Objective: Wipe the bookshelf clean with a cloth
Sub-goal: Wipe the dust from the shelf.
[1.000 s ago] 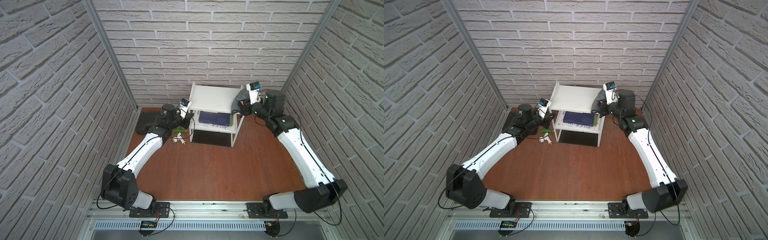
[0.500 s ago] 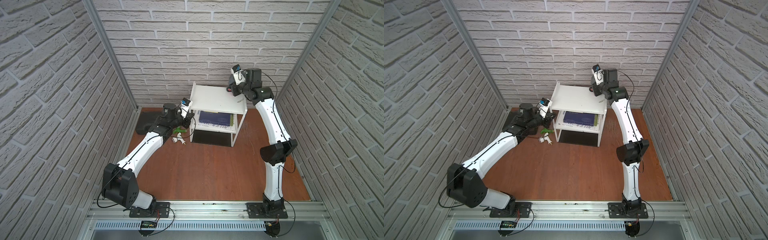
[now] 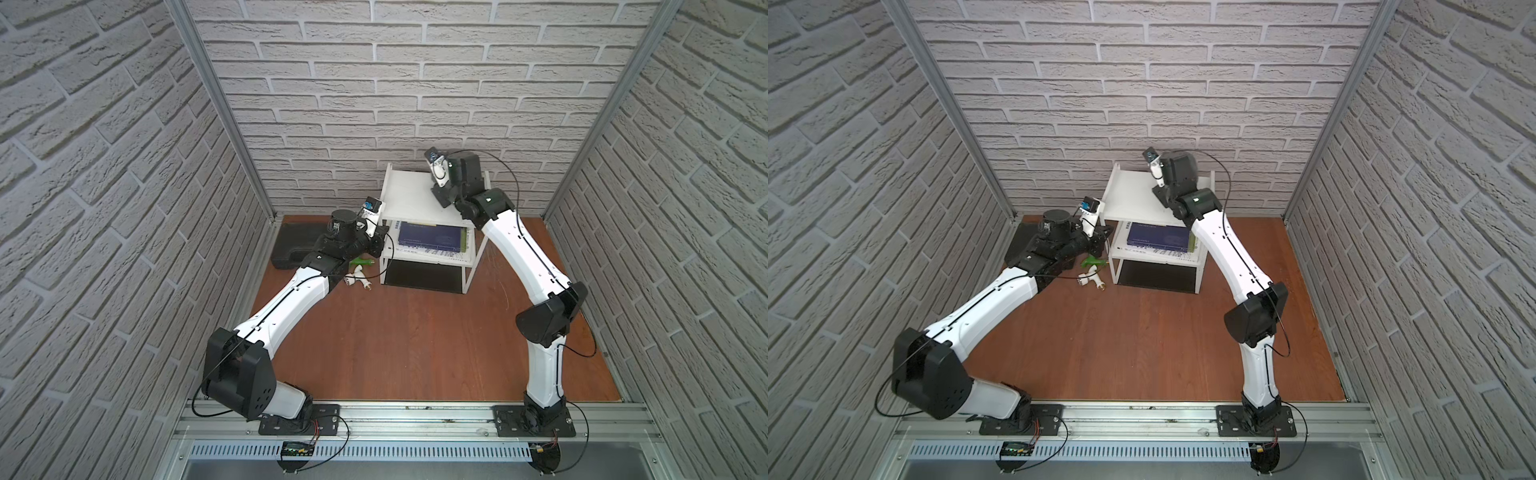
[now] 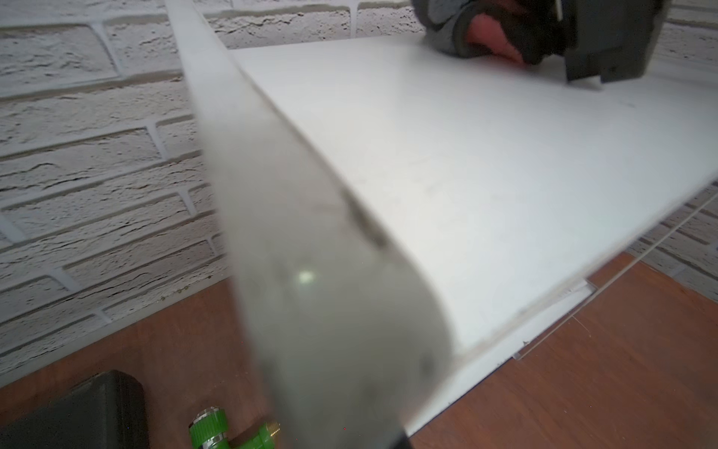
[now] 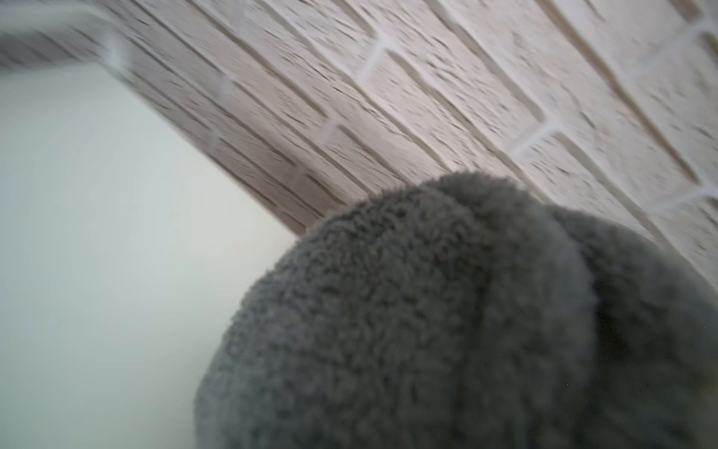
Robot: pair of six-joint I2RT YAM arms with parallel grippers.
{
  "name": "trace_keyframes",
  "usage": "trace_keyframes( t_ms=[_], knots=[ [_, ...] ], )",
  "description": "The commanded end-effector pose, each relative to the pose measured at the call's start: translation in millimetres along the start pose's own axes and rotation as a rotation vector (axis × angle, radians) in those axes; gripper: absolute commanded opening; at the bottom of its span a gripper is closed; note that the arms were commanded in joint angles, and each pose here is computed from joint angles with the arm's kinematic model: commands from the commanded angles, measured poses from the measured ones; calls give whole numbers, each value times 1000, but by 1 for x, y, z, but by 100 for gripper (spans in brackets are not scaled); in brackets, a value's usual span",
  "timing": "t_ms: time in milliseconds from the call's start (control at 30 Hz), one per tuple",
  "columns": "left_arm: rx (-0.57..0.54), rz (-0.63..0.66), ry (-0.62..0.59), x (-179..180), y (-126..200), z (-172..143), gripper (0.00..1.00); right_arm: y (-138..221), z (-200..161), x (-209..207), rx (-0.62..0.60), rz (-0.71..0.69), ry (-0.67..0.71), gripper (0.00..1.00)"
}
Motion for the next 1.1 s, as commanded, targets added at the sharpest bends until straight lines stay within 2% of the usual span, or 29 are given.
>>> trace_keyframes(
  t_ms=[0, 133, 200, 267, 500, 600, 667, 767, 833, 867, 900, 967, 1067],
  knots=[
    [123, 7, 113, -6, -2, -34, 0, -19, -81, -14, 292, -59, 185, 2],
    [114, 10, 124, -6, 1, -31, 0, 3, -98, 28, 346, 222, 368, 3],
    [111, 17, 135, -8, 2, -29, 0, 20, -113, 39, 388, 344, 453, 3],
    [112, 29, 150, -7, 2, -29, 0, 52, -113, 33, 362, 403, 483, 3],
    [120, 74, 180, -2, 2, -29, 0, 128, -120, 24, 241, 521, 463, 3],
    [119, 76, 182, -2, 3, -28, 0, 147, -121, 47, 190, 655, 402, 3],
    [114, 71, 181, -4, 3, -26, 0, 145, -112, 76, 146, 698, 398, 3],
    [109, 59, 180, -8, 2, -25, 0, 132, -78, 129, 38, 664, 448, 3],
    [105, 37, 184, -12, 0, -24, 0, 128, -43, 156, -58, 653, 382, 3],
    [100, 28, 188, -14, -1, -23, 0, 126, -25, 161, -91, 652, 292, 3],
    [92, 16, 192, -16, -1, -23, 0, 123, -12, 159, -105, 631, 223, 3],
    [82, 9, 197, -17, 0, -22, 0, 112, -3, 138, -102, 517, 182, 3],
    [78, 27, 193, -14, 3, -22, 0, 97, -26, 67, 1, 222, 183, 3]
  ],
)
Point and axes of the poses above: each gripper's point midway between its finger pads, its own y axis back along the fingers, its own x axis along the line the jaws close on, z = x × y, the point moved 2 cm from there along y, back along the fingers, and after that the axes turned 9 degrees about -y, right-handed, at the moved point
